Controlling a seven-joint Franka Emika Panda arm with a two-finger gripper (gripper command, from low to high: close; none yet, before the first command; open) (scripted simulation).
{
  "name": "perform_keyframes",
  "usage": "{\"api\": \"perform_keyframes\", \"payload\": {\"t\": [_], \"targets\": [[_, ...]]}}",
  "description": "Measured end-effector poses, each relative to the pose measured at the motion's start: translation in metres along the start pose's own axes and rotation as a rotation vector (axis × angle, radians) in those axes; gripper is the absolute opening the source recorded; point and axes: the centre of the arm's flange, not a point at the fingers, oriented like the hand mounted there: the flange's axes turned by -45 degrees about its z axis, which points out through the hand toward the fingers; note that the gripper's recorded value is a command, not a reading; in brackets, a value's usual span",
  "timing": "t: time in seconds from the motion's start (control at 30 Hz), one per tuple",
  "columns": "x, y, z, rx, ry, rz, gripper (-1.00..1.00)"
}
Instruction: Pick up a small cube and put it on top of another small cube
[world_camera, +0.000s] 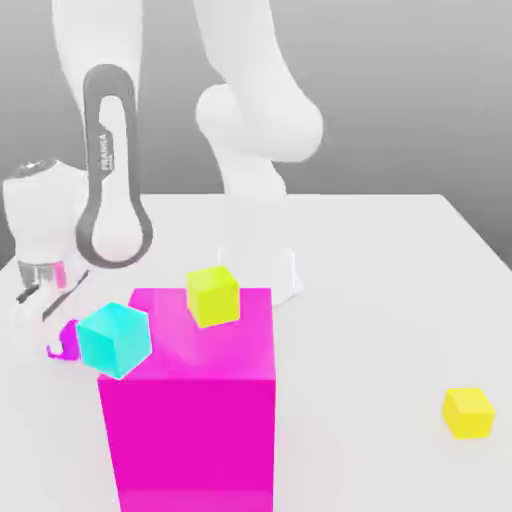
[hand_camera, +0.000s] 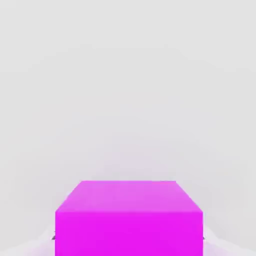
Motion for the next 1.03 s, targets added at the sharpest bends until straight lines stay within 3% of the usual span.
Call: {"api": "perform_keyframes", "payload": {"t": [0.1, 0.3, 0.7, 0.83, 0.87, 1.03], "targets": [[-0.002, -0.002, -0.026, 0.002, -0.004, -0.004, -1.00], [-0.034, -0.097, -0.089, 0.014, -0.019, -0.217, -1.00], [-0.189, -0.228, -0.266, 0.009, -0.014, -0.651, -1.00], [-0.215, -0.235, -0.247, 0.005, -0.008, -0.704, -1.00], [-0.216, -0.235, -0.235, 0.005, -0.008, -0.706, 1.00], [-0.216, -0.235, -0.235, 0.005, -0.008, -0.706, 1.00]]}}
